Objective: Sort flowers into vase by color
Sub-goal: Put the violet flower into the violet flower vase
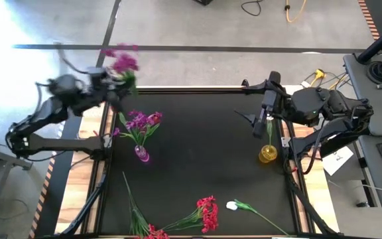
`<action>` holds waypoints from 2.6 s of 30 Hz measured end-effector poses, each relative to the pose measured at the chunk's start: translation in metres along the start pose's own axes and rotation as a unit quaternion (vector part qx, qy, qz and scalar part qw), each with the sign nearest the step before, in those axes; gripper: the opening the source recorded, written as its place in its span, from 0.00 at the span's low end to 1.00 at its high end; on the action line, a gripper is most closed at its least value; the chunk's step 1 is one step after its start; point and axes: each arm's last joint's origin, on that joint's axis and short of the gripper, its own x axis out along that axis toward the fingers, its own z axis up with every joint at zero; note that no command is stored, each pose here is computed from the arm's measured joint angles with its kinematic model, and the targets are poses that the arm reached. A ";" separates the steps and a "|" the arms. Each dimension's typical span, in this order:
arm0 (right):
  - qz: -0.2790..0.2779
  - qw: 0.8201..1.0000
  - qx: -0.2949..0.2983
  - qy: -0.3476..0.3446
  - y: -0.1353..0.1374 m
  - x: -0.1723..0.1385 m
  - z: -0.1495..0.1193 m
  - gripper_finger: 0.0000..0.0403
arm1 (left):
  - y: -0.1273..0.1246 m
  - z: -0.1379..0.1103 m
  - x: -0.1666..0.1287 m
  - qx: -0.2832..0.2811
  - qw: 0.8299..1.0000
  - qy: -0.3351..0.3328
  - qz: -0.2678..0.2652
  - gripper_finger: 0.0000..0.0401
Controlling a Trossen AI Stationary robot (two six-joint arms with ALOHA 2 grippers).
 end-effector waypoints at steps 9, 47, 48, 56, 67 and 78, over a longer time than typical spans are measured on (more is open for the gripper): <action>0.014 0.999 0.037 -0.029 0.000 0.000 0.006 0.81 | -0.022 0.048 -0.047 0.096 0.981 -0.037 -0.162 0.00; 0.107 0.994 0.010 -0.030 0.055 0.065 0.011 0.81 | -0.021 -0.159 -0.036 0.242 0.926 0.159 -0.243 0.00; 0.107 0.994 0.014 -0.030 0.055 0.065 0.011 0.81 | -0.018 -0.161 -0.038 0.250 0.924 0.168 -0.235 0.00; 0.107 0.994 0.018 -0.032 0.054 0.064 0.011 0.81 | -0.015 -0.164 -0.040 0.237 0.928 0.177 -0.227 0.00; 0.108 0.992 0.051 -0.028 0.054 0.064 0.011 0.81 | -0.009 -0.190 -0.037 0.203 0.948 0.152 -0.193 0.00; 0.109 0.993 0.045 -0.029 0.054 0.064 0.011 0.81 | -0.008 -0.211 -0.032 0.162 0.965 0.082 -0.188 0.00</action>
